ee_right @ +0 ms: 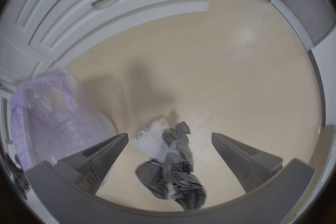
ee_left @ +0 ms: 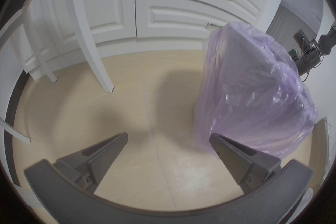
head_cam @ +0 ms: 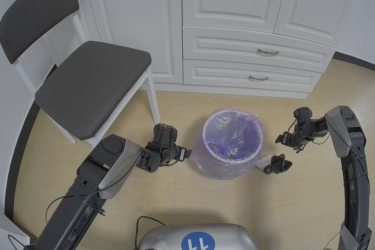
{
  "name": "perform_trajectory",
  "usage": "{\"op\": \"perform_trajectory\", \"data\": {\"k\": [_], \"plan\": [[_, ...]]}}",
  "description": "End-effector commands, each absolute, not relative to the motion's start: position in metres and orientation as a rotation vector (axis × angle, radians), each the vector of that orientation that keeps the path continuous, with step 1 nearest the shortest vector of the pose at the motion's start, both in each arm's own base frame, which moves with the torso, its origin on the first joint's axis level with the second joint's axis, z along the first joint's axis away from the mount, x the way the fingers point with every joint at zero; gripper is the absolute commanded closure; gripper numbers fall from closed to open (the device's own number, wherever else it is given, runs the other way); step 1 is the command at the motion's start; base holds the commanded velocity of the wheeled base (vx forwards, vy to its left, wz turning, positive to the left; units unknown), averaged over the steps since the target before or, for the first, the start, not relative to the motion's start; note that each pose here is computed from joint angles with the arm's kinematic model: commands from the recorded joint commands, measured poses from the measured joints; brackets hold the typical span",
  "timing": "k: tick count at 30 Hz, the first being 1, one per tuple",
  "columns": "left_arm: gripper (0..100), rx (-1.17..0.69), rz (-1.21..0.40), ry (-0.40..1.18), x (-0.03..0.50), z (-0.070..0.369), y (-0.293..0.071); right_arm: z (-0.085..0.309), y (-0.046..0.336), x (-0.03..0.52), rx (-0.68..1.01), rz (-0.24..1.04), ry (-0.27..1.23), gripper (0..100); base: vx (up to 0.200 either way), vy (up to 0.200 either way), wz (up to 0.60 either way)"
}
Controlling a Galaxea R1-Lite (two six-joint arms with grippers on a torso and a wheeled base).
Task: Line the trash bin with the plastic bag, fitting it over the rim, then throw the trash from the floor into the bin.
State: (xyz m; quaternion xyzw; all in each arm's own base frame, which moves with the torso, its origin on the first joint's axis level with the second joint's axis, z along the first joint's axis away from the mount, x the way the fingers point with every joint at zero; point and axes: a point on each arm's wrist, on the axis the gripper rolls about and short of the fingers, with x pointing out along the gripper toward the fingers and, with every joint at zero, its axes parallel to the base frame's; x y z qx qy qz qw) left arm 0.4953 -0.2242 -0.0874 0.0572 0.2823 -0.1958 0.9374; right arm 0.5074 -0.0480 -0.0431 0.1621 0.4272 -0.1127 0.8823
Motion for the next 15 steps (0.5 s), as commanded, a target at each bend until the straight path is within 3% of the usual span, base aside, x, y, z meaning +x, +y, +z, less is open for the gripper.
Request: {"op": "perform_trajectory", "data": {"k": [1, 7, 15], "plan": [[0, 0.087, -0.390, 0.525, 0.500, -0.084, -0.222, -0.036, -0.034, 0.518, 0.391, -0.197, 0.830, 0, 0.000, 0.000, 0.00], [0, -0.065, -0.409, 0.400, 0.495, -0.033, -0.250, -0.051, -0.009, 0.529, 0.464, -0.178, 0.808, 0, 0.000, 0.000, 0.00], [0, -0.067, -0.375, 0.371, 0.483, 0.002, -0.256, -0.069, 0.013, 0.533, 0.439, -0.066, 0.776, 0, 0.000, 0.000, 0.00]]}}
